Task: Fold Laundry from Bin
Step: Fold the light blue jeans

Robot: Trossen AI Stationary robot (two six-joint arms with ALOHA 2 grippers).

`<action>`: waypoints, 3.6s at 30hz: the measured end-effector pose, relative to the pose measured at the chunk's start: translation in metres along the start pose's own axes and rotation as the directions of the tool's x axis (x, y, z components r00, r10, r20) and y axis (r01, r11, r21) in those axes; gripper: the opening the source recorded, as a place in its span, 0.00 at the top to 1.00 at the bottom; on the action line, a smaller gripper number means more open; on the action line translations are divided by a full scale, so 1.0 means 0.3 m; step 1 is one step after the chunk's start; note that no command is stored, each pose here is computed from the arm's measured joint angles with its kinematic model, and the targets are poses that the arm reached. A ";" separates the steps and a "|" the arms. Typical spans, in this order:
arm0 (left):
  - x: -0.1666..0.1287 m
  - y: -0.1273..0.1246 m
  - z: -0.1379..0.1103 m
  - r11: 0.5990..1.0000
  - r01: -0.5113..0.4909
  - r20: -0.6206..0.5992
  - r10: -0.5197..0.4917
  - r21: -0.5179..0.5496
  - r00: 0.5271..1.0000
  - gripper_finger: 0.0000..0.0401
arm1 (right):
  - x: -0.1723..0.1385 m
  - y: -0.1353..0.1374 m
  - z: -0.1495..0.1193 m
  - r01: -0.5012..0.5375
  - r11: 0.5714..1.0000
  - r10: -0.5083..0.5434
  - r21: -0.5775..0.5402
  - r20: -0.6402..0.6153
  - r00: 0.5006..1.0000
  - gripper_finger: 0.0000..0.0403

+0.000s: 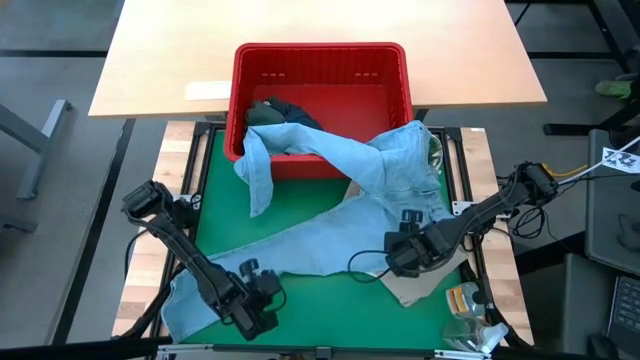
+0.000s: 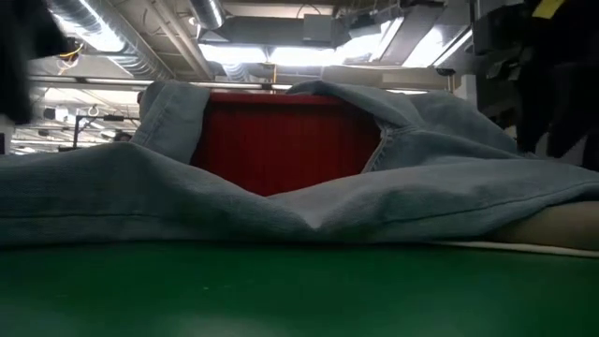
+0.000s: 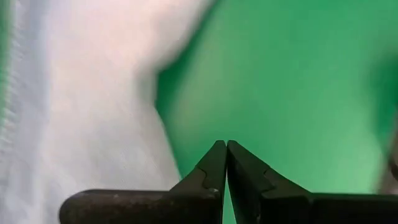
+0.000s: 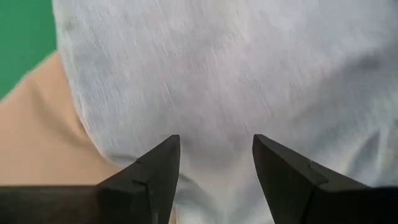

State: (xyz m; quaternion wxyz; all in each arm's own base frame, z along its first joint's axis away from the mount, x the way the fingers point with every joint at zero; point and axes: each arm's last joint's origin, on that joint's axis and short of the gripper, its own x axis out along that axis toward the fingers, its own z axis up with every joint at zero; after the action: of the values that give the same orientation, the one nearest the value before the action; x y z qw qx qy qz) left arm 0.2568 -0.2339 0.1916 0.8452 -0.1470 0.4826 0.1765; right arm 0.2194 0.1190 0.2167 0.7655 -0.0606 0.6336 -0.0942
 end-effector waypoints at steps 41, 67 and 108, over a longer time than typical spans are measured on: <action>0.119 0.024 -0.095 0.956 0.292 -0.312 -0.285 -0.025 0.906 1.00 | 0.156 -0.005 -0.093 0.026 0.999 -0.024 0.044 -0.050 0.998 0.50; 0.133 0.036 0.010 0.902 0.388 -0.508 -0.427 -0.188 0.748 0.71 | 0.155 -0.004 -0.093 0.022 0.999 -0.020 0.037 -0.047 0.999 0.50; -0.426 0.402 0.036 0.918 0.176 -0.396 -0.319 -0.356 0.861 0.69 | 0.154 -0.003 -0.091 0.010 1.000 -0.010 0.012 -0.046 0.999 0.50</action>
State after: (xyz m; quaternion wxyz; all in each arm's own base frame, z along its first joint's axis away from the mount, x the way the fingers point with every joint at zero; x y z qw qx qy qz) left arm 0.1516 -0.1415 0.2984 0.6940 -0.3749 0.6065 0.0995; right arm 0.2009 0.1087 0.1675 0.7508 -0.0568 0.6500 -0.1033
